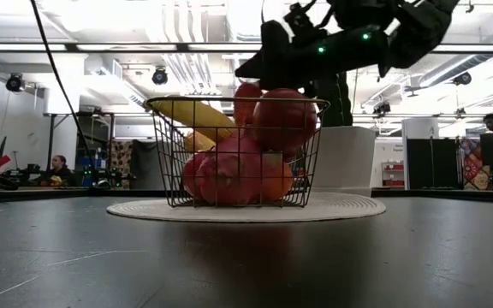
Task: Build produce basket
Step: Put the red mango into the gold wire basket, then put the black grapes into the gold wire basket
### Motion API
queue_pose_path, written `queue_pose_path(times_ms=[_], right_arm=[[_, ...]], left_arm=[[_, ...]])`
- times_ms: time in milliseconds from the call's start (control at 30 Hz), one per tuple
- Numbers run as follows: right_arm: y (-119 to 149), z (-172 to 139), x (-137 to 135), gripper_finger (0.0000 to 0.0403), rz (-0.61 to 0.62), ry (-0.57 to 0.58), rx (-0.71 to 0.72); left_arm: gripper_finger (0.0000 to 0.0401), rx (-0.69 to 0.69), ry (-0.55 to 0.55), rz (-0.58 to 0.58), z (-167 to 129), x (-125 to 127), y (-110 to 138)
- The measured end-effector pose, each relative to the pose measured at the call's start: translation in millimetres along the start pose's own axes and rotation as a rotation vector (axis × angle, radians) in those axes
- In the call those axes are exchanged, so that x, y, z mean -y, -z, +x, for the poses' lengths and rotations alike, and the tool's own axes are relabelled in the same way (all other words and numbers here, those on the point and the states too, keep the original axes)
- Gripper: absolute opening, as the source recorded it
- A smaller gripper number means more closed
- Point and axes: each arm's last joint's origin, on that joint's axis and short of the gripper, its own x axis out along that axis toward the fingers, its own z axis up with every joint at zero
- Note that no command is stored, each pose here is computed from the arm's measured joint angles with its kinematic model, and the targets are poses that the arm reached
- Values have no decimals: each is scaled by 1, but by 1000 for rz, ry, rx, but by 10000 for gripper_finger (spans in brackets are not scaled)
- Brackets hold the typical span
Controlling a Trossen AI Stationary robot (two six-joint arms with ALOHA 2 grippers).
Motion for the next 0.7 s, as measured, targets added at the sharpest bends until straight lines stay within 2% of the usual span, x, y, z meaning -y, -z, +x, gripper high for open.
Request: queue_pose_path(times_ms=[200, 333, 567, 700], right_arm=[[-13, 4, -2, 348, -60, -2, -88], [-27, -1, 0, 357, -98, -3, -119], [-52, -21, 6, 358, -141, -21, -100], [-63, -37, 2, 359, -195, -58, -107]], left_arm=[[302, -23, -58, -42, -10, 5, -1], [302, -69, -18, -107, -21, 14, 6], [302, -174, 42, -322, -41, 28, 21], [302, -296, 97, -473, -54, 28, 25]])
